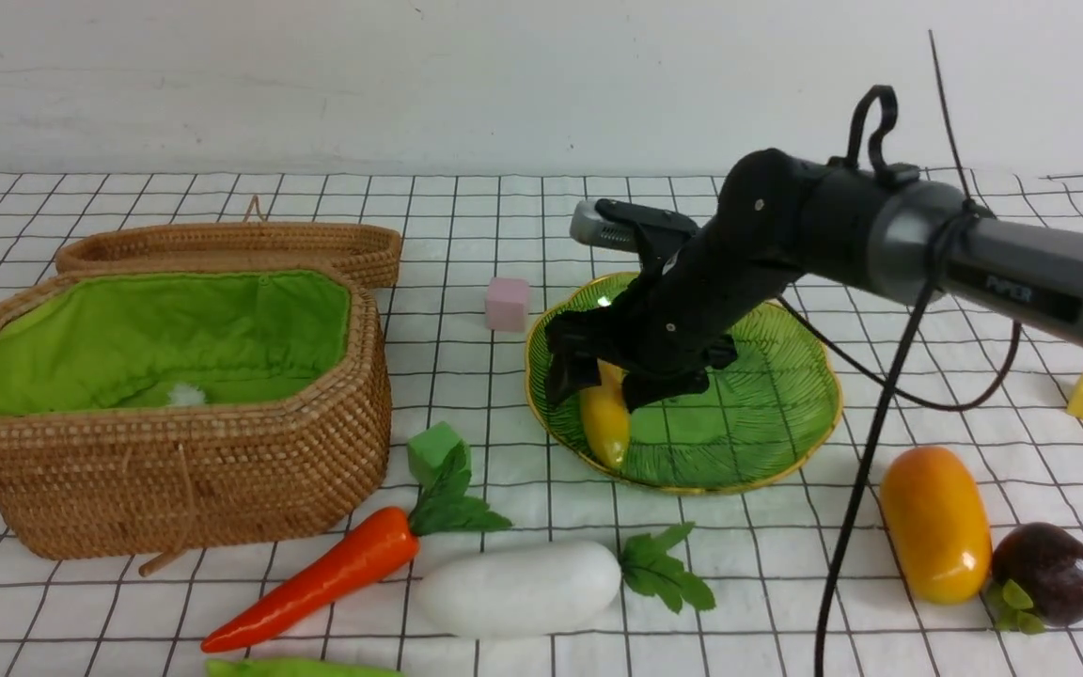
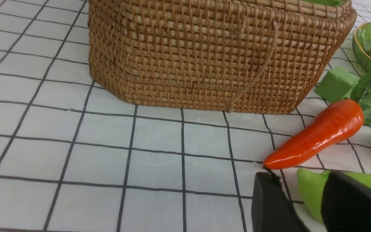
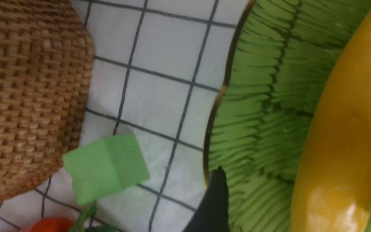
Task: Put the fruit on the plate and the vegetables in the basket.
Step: Use the right arm to grab a banana and put it into the right plate, then use the right arm to grab a mango and put it into the right plate
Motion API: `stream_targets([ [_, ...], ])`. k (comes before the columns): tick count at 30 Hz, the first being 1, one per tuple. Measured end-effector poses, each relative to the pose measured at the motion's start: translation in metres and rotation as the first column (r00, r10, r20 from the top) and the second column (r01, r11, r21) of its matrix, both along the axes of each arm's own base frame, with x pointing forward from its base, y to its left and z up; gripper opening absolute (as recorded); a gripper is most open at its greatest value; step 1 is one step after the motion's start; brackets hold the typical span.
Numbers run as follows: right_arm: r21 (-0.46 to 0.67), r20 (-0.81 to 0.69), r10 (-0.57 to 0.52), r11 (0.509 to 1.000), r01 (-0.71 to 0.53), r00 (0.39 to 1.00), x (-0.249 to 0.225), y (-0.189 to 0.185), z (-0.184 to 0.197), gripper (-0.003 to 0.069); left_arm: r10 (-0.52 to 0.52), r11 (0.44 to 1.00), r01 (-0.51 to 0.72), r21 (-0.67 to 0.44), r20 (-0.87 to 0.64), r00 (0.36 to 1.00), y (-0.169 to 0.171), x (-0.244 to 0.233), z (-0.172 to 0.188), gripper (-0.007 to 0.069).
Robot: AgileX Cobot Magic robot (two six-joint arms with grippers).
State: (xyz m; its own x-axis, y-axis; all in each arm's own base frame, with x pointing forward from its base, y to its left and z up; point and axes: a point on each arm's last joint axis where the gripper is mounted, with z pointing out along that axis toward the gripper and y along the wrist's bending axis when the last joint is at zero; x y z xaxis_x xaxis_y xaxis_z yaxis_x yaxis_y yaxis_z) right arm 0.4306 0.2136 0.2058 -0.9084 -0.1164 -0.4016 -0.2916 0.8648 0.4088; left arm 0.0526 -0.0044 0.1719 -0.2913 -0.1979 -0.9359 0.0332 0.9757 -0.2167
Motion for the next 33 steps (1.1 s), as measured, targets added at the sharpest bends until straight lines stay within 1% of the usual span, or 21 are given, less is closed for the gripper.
stream_targets([
  [3, -0.039, -0.018, 0.005, 0.999, -0.006, 1.000, -0.003, -0.025, 0.023, 0.0676, 0.000, 1.000, 0.000, 0.000, 0.000, 1.000, 0.000, 0.000, 0.000, 0.0239],
  [5, -0.078, -0.018, -0.012, 0.997, 0.011, 1.000, -0.009, -0.054, 0.051, 0.0666, 0.000, 1.000, 0.000, 0.000, 0.000, 1.000, 0.000, 0.000, 0.000, 0.0239],
  [7, -0.138, -0.001, -0.042, 0.990, 0.041, 0.999, -0.021, -0.089, 0.088, 0.0648, 0.000, 1.000, 0.000, 0.000, 0.000, 1.000, 0.000, 0.000, 0.000, 0.0239],
  [9, -0.185, 0.009, -0.070, 0.980, 0.070, 0.998, -0.030, -0.114, 0.108, 0.0629, 0.000, 1.000, 0.000, 0.000, 0.000, 1.000, 0.000, 0.000, 0.000, 0.0239],
  [11, -0.226, 0.018, -0.107, 0.968, 0.109, 0.994, -0.039, -0.138, 0.120, 0.0610, 0.000, 1.000, 0.000, 0.000, 0.000, 1.000, 0.000, 0.000, 0.000, 0.0239],
  [13, -0.248, 0.008, -0.143, 0.958, 0.140, 0.990, -0.047, -0.155, 0.122, 0.0593, 0.000, 1.000, 0.000, 0.000, 0.000, 1.000, 0.000, 0.000, 0.000, 0.0239],
  [16, -0.271, -0.042, -0.160, 0.952, 0.143, 0.986, -0.053, -0.164, 0.109, 0.0589, 0.000, 1.000, 0.000, 0.000, 0.000, 1.000, 0.000, 0.000, 0.000, 0.0239],
  [18, -0.284, -0.104, -0.167, 0.950, 0.132, 0.980, -0.059, -0.164, 0.082, 0.0594, 0.000, 1.000, 0.000, 0.000, 0.000, 1.000, 0.000, 0.000, 0.000, 0.0239],
  [19, -0.287, -0.115, -0.169, 0.949, 0.130, 0.979, -0.060, -0.165, 0.077, 0.0595, 0.000, 1.000, 0.000, 0.000, 0.000, 1.000, 0.000, 0.000, 0.000, 0.0239],
  [22, -0.306, -0.178, -0.184, 0.944, 0.123, 0.967, -0.064, -0.164, 0.032, 0.0612, 0.000, 1.000, 0.000, 0.000, 0.000, 1.000, 0.000, 0.000, 0.000, 0.0239],
  [24, -0.314, -0.195, -0.187, 0.942, 0.120, 0.963, -0.065, -0.165, 0.021, 0.0613, 0.000, 1.000, 0.000, 0.000, 0.000, 1.000, 0.000, 0.000, 0.000, 0.0239],
  [25, -0.322, -0.221, -0.193, 0.940, 0.115, 0.956, -0.063, -0.165, 0.004, 0.0613, 0.000, 1.000, 0.000, 0.000, 0.000, 1.000, 0.000, 0.000, 0.000, 0.0239],
  [27, -0.326, -0.229, -0.197, 0.938, 0.116, 0.953, -0.060, -0.165, -0.007, 0.0613, 0.000, 1.000, 0.000, 0.000, 0.000, 1.000, 0.000, 0.000, 0.000, 0.0239],
  [28, -0.329, -0.246, -0.201, 0.938, 0.113, 0.948, -0.057, -0.165, -0.020, 0.0612, 0.000, 1.000, 0.000, 0.000, 0.000, 1.000, 0.000, 0.000, 0.000, 0.0239],
  [33, -0.325, -0.258, -0.188, 0.941, 0.099, 0.948, -0.054, -0.164, -0.025, 0.0603, 0.000, 1.000, 0.000, 0.000, 0.000, 1.000, 0.000, 0.000, 0.000, 0.0239],
])
